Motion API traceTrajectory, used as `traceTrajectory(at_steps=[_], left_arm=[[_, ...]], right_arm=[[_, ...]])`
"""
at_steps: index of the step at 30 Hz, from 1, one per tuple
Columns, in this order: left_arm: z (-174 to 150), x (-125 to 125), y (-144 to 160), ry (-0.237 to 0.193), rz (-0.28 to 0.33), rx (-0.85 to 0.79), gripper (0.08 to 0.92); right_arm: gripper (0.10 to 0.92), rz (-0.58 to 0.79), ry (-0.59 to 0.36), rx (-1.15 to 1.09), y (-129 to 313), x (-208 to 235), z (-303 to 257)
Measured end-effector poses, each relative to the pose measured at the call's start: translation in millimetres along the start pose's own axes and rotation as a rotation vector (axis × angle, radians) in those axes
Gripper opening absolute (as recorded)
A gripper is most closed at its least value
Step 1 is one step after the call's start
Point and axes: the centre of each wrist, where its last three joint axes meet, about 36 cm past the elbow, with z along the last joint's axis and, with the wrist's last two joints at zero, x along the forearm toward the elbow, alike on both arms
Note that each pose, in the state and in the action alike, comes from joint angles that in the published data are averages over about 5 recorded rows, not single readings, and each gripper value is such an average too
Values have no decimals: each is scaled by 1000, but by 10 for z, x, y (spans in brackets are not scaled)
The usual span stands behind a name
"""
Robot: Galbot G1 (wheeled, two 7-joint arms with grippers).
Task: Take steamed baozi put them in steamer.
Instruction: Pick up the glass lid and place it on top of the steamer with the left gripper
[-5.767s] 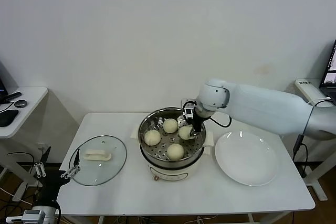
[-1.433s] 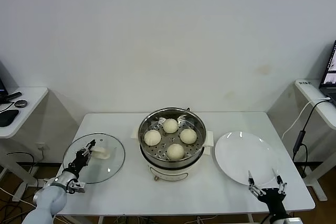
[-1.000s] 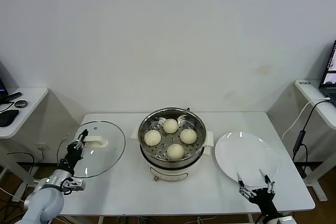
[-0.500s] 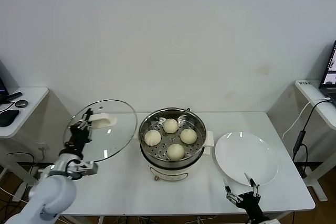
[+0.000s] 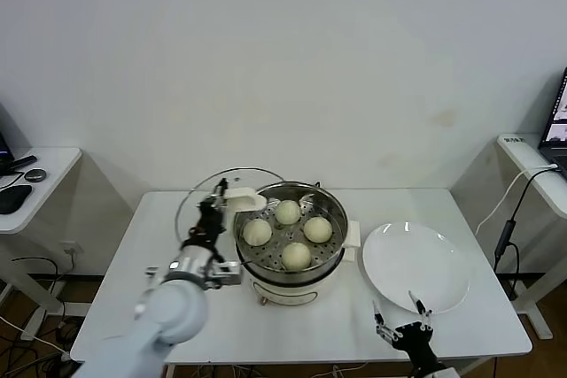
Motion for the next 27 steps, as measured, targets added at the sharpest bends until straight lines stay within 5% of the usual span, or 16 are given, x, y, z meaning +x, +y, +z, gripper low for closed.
traceTrajectory(at_steps=[14,27], left_arm=[[-755,-302,-230,-18,21,-33,172],[-936,-457,-523,-2,52,-69,172]], right_arm=[[823,3,3,31,15,19,8],[823,0,3,37,19,24,10]])
